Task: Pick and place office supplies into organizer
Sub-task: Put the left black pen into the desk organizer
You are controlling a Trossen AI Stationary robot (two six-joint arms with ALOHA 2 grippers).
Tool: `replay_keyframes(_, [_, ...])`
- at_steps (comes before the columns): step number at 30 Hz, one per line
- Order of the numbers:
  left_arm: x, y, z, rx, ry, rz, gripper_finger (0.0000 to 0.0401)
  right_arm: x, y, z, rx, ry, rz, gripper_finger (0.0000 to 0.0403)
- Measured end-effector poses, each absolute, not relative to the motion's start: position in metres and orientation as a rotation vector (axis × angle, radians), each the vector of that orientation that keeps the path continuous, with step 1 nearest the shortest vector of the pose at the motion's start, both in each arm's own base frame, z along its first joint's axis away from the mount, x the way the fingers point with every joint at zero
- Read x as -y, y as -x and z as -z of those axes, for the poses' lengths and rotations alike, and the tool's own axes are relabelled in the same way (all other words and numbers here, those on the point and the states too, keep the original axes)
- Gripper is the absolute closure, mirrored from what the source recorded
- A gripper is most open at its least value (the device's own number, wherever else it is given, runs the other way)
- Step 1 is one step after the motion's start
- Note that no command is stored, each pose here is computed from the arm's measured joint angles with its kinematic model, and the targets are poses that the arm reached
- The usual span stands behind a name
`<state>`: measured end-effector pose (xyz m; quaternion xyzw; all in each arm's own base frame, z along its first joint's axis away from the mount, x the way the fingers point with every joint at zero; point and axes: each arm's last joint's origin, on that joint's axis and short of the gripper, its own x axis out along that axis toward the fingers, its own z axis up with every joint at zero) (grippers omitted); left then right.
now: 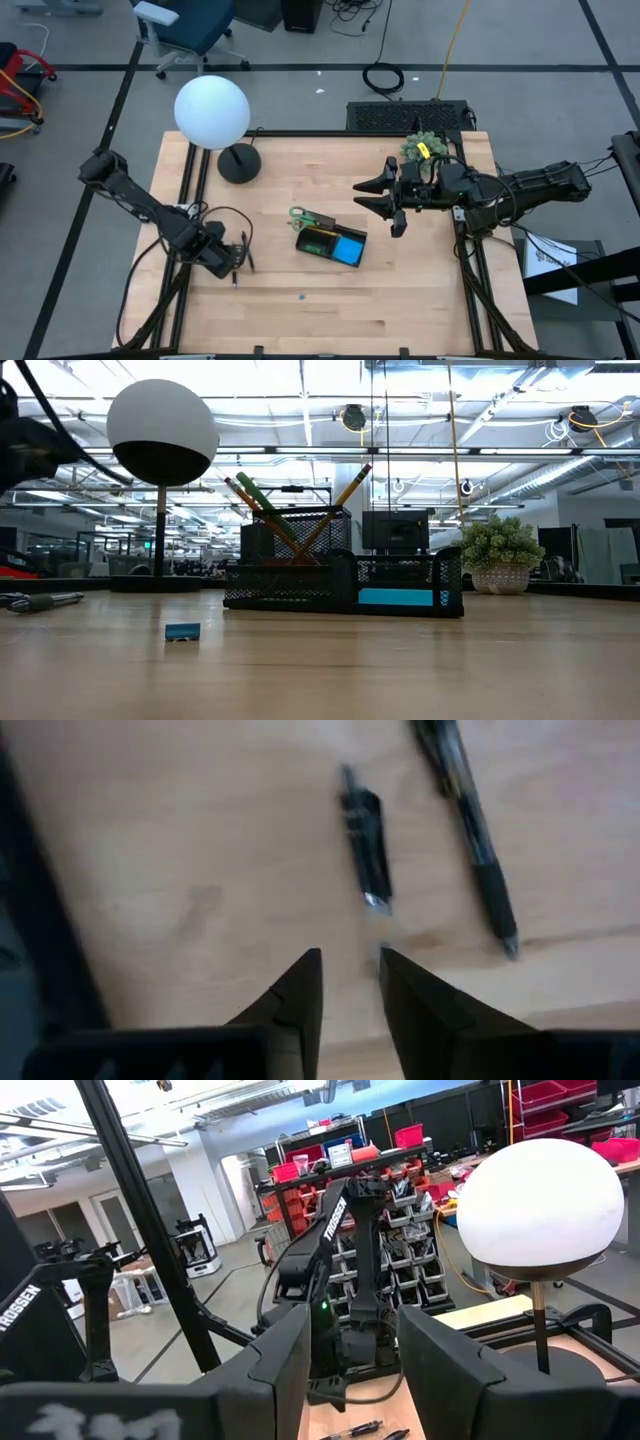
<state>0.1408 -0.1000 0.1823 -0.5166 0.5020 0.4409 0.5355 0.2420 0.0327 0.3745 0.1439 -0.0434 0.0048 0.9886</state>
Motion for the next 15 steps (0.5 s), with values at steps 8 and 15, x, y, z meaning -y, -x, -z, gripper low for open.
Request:
replay_keyframes(8, [0.107, -0.156, -0.171, -1.2, 1.33, -1.059, 0.0209, -0.033, -0.242, -0.375, 0.087, -0.289, -0.009, 0.0261])
replay_keyframes(15, [0.107, -0.172, -0.158, -1.168, 1.367, -1.083, 0.017, -0.033, -0.242, -0.375, 0.087, -0.289, -0.009, 0.0262])
